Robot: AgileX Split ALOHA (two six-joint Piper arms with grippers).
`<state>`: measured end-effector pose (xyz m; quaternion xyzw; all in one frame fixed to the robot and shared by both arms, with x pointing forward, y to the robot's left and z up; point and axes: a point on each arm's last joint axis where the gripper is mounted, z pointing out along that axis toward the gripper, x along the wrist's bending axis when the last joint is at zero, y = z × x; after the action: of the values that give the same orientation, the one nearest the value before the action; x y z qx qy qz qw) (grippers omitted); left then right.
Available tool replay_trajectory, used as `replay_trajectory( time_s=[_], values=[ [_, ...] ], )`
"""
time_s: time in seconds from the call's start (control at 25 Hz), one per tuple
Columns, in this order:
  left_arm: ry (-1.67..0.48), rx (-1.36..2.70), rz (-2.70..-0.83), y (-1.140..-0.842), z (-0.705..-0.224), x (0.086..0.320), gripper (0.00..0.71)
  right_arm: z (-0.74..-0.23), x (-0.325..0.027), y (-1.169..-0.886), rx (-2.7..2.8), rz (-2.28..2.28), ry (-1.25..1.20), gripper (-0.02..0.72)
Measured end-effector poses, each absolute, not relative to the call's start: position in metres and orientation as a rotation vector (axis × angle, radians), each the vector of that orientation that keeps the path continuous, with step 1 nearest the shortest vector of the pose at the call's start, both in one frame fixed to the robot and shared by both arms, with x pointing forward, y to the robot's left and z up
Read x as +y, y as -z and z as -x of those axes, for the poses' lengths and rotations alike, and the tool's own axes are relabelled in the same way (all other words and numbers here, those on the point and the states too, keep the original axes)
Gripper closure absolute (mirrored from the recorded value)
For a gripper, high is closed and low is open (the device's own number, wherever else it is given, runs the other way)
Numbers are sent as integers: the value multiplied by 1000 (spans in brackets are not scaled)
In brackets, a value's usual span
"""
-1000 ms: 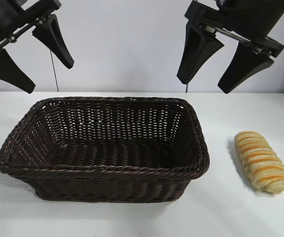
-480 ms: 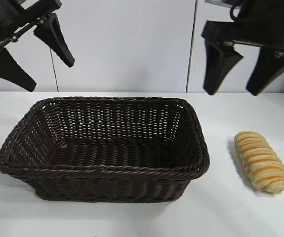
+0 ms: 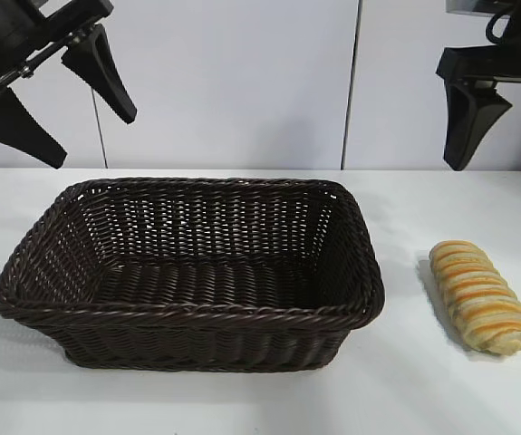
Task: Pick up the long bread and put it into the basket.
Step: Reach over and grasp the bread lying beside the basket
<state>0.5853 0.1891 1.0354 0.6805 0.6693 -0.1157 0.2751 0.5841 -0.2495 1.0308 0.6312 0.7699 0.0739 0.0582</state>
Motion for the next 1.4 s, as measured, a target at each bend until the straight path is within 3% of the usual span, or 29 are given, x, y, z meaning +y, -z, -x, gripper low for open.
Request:
replay_trajectory(
  time_s=[0.64, 1.12, 1.2, 1.4],
  values=[
    [311, 1799, -1829, -1035, -585, 189, 145, -612, -246, -934, 2406, -2047, 16, 102],
    [310, 1797, -1831, -1035, -585, 189, 145, -618, -248, -906, 2376, -2080, 88, 102],
    [310, 1797, -1831, -1035, -585, 189, 145, -618, -248, -904, 2376, -2082, 95, 127],
    [310, 1797, -1831, -1035, -585, 189, 145, -618, -248, -904, 2374, -2084, 95, 336]
  ],
)
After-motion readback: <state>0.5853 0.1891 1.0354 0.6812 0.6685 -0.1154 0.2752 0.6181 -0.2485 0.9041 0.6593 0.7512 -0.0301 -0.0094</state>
